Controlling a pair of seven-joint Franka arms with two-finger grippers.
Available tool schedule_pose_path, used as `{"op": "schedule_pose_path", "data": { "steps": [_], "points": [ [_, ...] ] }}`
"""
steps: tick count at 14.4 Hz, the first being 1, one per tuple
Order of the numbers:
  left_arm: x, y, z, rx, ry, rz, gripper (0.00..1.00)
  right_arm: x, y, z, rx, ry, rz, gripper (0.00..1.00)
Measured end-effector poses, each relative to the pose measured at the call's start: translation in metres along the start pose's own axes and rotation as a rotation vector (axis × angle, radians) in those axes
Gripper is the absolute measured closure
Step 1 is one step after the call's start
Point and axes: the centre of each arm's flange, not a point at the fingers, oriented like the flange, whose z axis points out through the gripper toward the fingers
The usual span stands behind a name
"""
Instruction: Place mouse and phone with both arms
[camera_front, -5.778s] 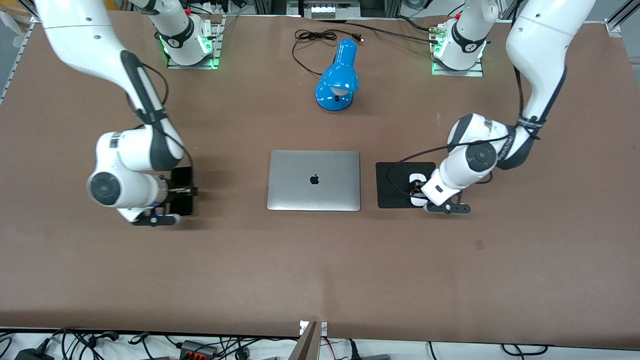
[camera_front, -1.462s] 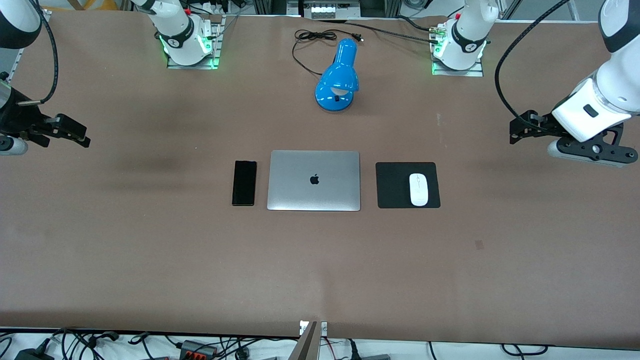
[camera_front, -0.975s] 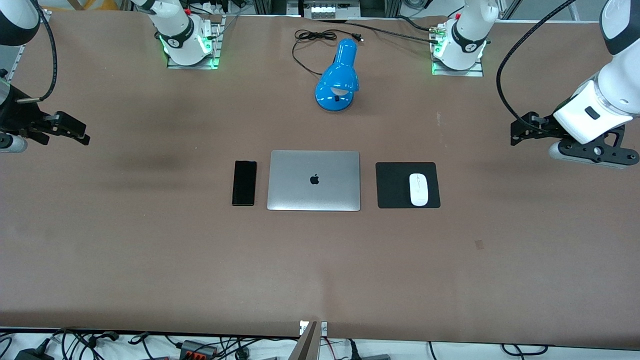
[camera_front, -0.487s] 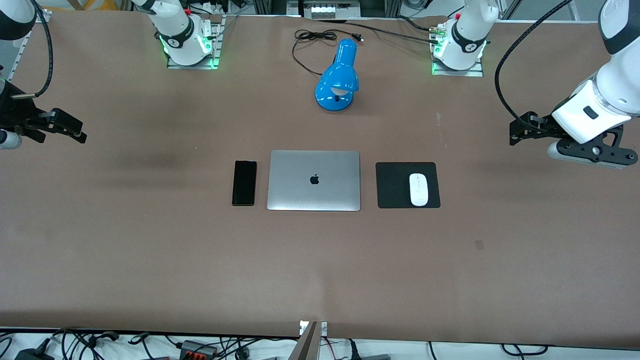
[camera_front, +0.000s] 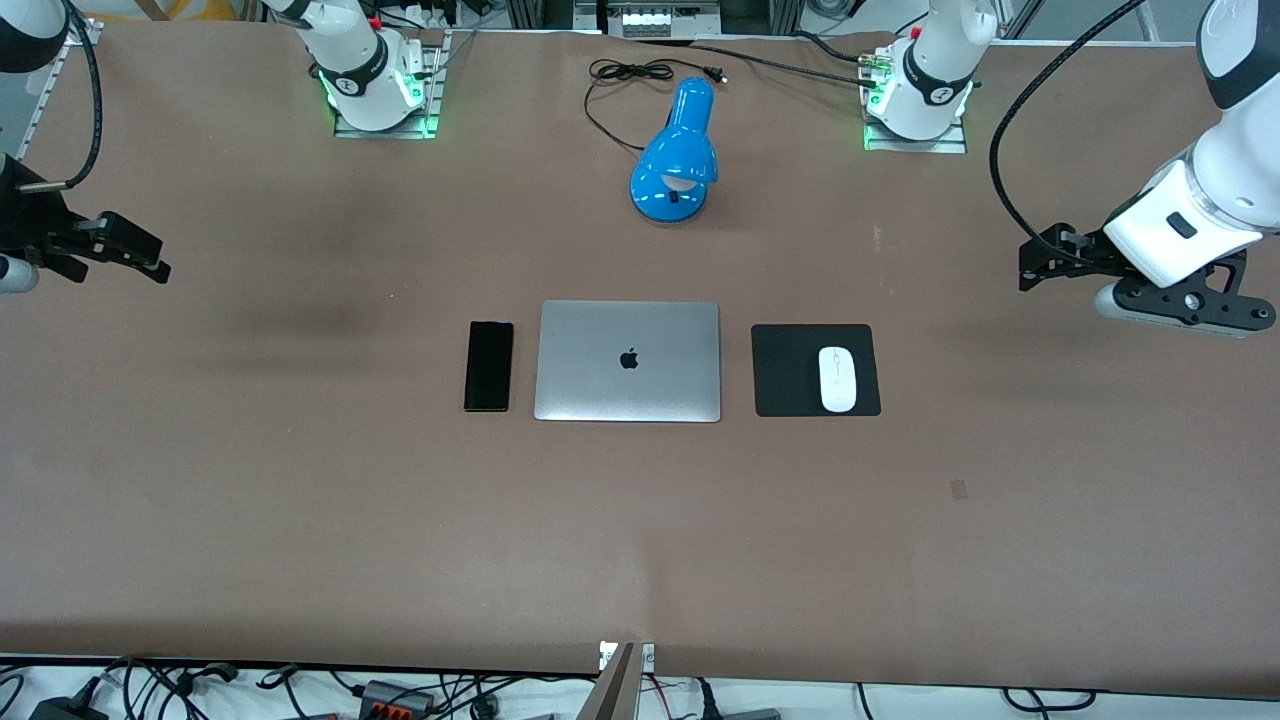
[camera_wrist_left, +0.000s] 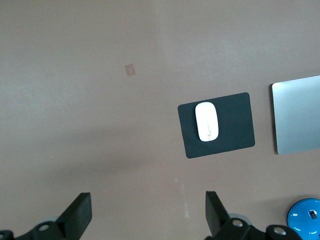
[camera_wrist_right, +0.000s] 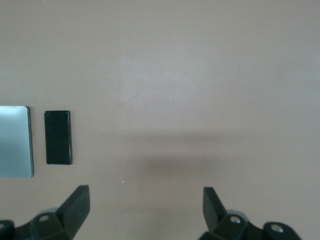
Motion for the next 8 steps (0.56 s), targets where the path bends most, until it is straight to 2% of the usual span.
{"op": "schedule_pose_path", "data": {
  "steps": [8],
  "points": [
    [0.0005,-0.0046,0.0015,-0.001,-0.003,-0.008,0.0,-0.0002,0.0,-0.0001,0.0,-0.001,0.0,0.0]
  ]
}}
